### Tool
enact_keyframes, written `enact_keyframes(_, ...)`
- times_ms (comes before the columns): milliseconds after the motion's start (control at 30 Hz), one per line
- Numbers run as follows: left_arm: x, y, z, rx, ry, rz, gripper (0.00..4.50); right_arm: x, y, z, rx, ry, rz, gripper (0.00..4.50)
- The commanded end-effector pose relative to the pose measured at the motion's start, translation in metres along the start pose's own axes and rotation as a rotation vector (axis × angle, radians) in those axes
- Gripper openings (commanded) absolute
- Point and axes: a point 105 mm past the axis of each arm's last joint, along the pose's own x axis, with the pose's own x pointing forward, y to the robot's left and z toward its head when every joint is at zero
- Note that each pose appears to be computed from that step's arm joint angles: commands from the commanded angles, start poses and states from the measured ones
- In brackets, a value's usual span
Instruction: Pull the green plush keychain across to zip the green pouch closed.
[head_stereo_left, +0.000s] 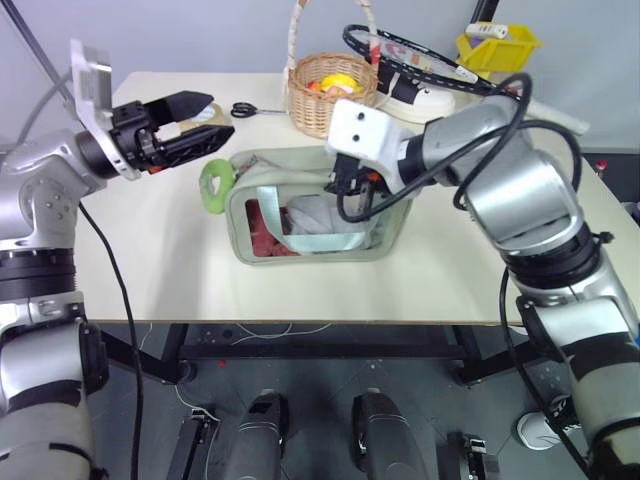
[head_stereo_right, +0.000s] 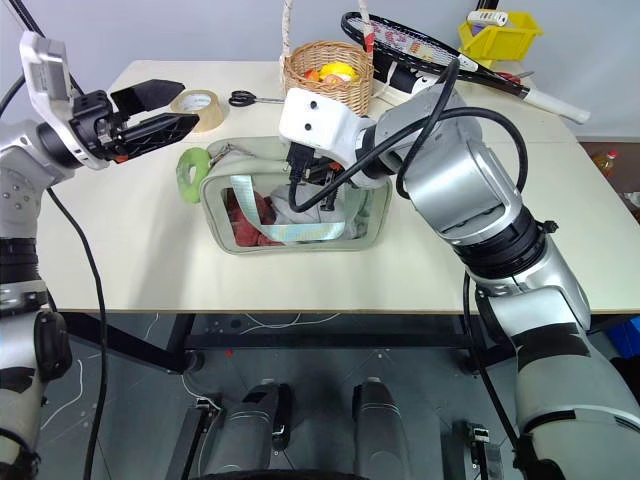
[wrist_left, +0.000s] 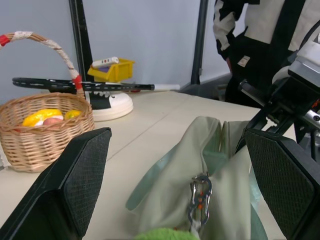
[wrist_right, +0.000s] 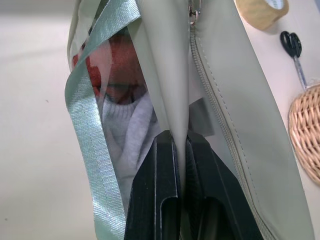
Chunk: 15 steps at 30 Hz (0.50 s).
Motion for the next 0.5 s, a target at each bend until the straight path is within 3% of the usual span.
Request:
enact_keyframes(33,-0.0008,-0.0026,0.0151,0.066,-0.010,-0.007,4.50,0.0020,-0.0107,-0.0029,0.045,0.017,-0.074,0.03)
enact_keyframes(500,0.0007,-0.0038,0.0130,0.070,0.010,-0.019,4.50,-0.0016,-0.0162,0.0044,0.078,-0.013,-0.109,0.03)
